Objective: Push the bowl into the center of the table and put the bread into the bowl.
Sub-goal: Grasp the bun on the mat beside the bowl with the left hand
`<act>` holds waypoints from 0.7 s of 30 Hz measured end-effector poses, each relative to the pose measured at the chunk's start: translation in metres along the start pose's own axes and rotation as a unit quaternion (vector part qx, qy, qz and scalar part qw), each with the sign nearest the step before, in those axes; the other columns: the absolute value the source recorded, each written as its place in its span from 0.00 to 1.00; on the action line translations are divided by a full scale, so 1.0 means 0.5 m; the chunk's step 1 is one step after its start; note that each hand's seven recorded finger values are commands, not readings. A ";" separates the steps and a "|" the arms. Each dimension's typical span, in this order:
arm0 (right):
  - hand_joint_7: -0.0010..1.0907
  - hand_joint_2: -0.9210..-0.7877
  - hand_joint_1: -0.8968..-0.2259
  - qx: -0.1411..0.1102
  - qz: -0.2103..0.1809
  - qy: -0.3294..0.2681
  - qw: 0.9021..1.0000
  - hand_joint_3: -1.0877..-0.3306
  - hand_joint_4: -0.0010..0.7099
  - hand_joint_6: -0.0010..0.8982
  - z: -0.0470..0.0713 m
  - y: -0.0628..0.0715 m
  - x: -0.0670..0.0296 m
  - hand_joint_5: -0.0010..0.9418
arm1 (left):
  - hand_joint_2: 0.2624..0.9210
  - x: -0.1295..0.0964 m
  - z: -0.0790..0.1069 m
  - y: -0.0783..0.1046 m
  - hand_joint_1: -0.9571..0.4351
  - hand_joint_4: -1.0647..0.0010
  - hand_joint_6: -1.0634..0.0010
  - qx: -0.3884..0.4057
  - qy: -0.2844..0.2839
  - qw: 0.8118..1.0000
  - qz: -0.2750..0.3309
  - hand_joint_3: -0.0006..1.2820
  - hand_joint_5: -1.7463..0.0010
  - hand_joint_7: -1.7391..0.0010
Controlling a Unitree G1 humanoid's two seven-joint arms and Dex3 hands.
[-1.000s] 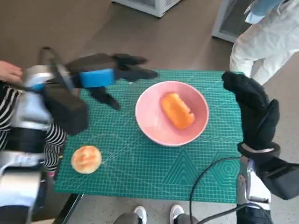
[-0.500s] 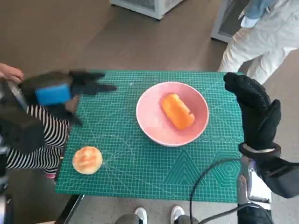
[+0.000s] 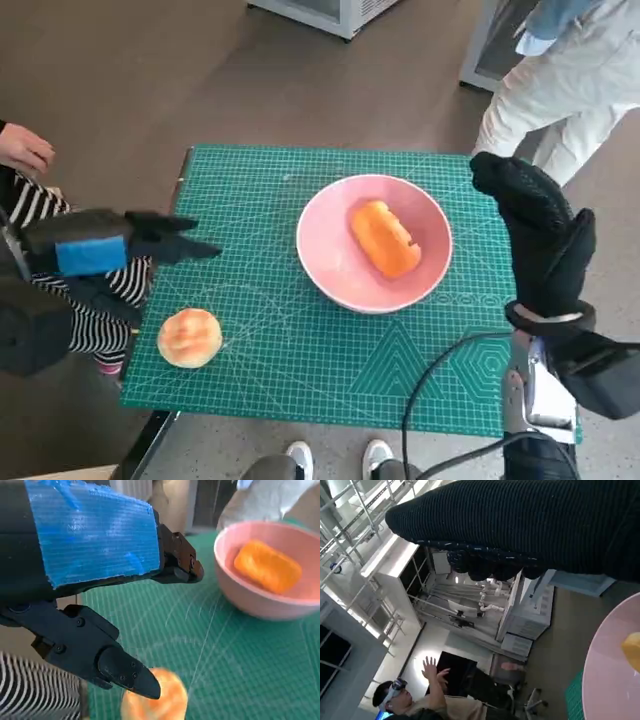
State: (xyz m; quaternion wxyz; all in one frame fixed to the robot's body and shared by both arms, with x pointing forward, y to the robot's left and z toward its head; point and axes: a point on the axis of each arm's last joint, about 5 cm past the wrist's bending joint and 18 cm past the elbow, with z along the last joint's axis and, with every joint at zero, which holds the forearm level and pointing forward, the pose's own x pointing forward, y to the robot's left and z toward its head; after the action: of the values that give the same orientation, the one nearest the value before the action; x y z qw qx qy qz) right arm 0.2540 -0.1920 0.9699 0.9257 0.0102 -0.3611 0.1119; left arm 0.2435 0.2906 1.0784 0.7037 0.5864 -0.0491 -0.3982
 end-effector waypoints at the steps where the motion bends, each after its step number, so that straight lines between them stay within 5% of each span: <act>1: 0.42 0.00 0.34 0.000 0.001 0.000 1.000 0.50 0.22 0.09 0.000 0.000 0.000 0.00 | 0.75 -0.001 0.000 -0.002 0.40 0.79 0.64 -0.002 0.002 1.000 -0.002 0.00 1.00 0.98; 21: 0.41 0.00 0.34 0.014 0.008 0.006 1.000 0.50 0.22 0.10 -0.003 -0.003 0.000 0.00 | 0.73 0.028 -0.013 -0.062 0.42 0.78 0.64 -0.044 0.017 0.998 -0.048 0.00 1.00 0.98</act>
State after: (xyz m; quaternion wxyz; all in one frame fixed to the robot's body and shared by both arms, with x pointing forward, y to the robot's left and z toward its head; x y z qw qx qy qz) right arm 0.2555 -0.1932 0.9690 0.9269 0.0198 -0.3536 0.1240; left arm 0.2408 0.2874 1.0438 0.7097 0.5633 0.0081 -0.4230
